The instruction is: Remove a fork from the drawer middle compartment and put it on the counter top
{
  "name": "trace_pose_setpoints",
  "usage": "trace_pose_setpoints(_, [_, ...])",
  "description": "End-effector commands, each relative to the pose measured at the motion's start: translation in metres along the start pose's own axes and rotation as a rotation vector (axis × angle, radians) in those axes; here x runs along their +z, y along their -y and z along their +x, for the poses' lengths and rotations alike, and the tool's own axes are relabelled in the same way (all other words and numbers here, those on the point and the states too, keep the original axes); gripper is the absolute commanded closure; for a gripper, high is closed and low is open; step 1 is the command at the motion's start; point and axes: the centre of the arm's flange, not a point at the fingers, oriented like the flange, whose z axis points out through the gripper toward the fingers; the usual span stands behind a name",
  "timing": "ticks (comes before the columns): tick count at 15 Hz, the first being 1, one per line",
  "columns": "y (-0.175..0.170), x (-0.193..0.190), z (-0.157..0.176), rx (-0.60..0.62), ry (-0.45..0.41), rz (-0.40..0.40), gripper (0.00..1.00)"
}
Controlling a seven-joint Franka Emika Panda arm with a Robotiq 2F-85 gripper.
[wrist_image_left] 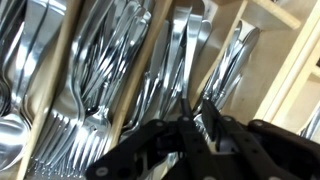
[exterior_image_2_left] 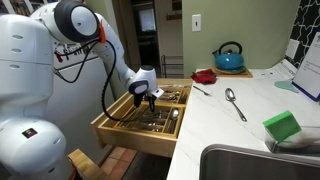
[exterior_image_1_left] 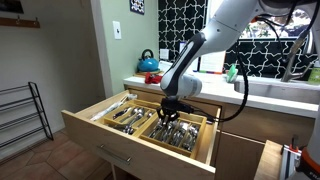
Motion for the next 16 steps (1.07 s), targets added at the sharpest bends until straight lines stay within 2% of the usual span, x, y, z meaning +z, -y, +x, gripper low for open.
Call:
trace_pose_setpoints(1, [-0.006, -0.024, -0.015, -0.008, 0.003, -0.030, 0.95])
trace_pose_setpoints(6, [-0.008, -0.024, -0.004, -0.009, 0.003, -0.047, 0.95])
trace_pose_setpoints(9, [-0.005, -0.017, 0.004, -0.010, 0.006, -0.056, 0.80])
trace_pose_setpoints(11, [-0.002, -0.014, 0.008, -0.018, 0.003, -0.062, 0.55])
trace_pose_setpoints(12, [0.001, -0.013, 0.010, -0.022, -0.002, -0.065, 0.49])
trace_pose_setpoints(15, [0.007, -0.006, 0.019, -0.034, -0.010, -0.081, 0.37])
trace_pose_setpoints(16, [0.009, -0.004, 0.022, -0.037, -0.007, -0.088, 0.37])
